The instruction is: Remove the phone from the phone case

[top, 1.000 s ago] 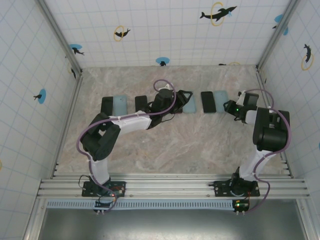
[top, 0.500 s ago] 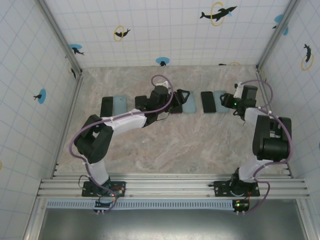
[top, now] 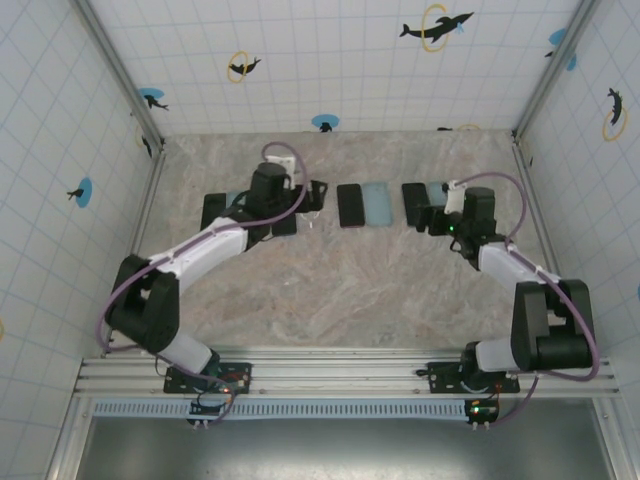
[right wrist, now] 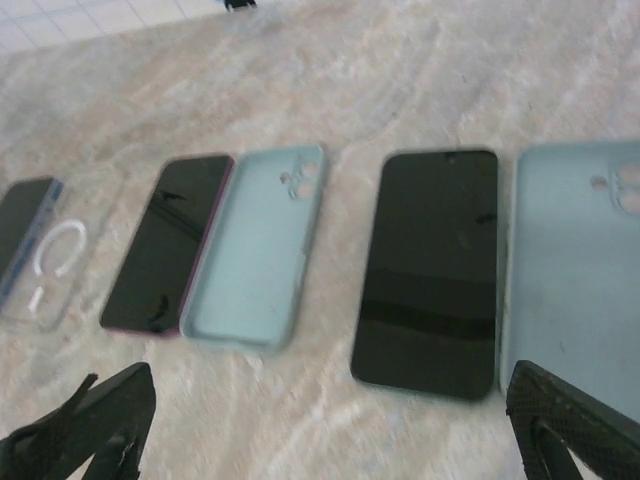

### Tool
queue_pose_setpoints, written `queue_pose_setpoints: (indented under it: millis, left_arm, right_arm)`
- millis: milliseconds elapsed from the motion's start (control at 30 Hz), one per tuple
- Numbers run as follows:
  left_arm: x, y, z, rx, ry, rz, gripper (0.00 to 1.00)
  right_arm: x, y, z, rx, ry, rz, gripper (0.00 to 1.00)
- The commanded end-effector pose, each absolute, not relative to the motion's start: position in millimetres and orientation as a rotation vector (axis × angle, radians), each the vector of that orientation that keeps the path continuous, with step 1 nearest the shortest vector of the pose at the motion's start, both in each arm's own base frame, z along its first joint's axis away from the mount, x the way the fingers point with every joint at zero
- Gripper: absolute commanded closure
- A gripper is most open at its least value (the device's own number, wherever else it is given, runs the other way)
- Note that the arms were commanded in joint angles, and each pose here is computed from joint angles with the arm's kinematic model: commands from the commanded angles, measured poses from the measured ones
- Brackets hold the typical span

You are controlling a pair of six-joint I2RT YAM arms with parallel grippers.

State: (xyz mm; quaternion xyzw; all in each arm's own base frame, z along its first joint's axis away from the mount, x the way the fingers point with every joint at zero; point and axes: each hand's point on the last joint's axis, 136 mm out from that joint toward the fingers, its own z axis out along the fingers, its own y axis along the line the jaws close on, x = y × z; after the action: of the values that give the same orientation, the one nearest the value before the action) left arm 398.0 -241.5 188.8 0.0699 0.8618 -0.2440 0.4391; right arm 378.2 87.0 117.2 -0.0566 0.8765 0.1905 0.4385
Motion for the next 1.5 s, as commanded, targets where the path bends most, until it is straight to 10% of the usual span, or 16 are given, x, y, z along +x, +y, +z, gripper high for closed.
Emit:
queue_pose_setpoints:
  millis: [0,400,1467]
  left_arm:
    - [390.9,-173.1,156.8,0.189,2.184,-0.322,0.03]
    - [338.9,13.0,70.0,-0.281,2.123,0.179,0.02]
    - [310.9,14.4,61.8,-0.098,1.871,0.038,0.03]
  right_arm:
    - [370.8,66.9,113.4,-0.098,2.139,0.346,0.05]
    - [328.1,-9.3,73.9,0.143,1.938,0.062,0.0]
    - [309.4,-6.2,51.4,0.108,1.917,-0.037,0.0]
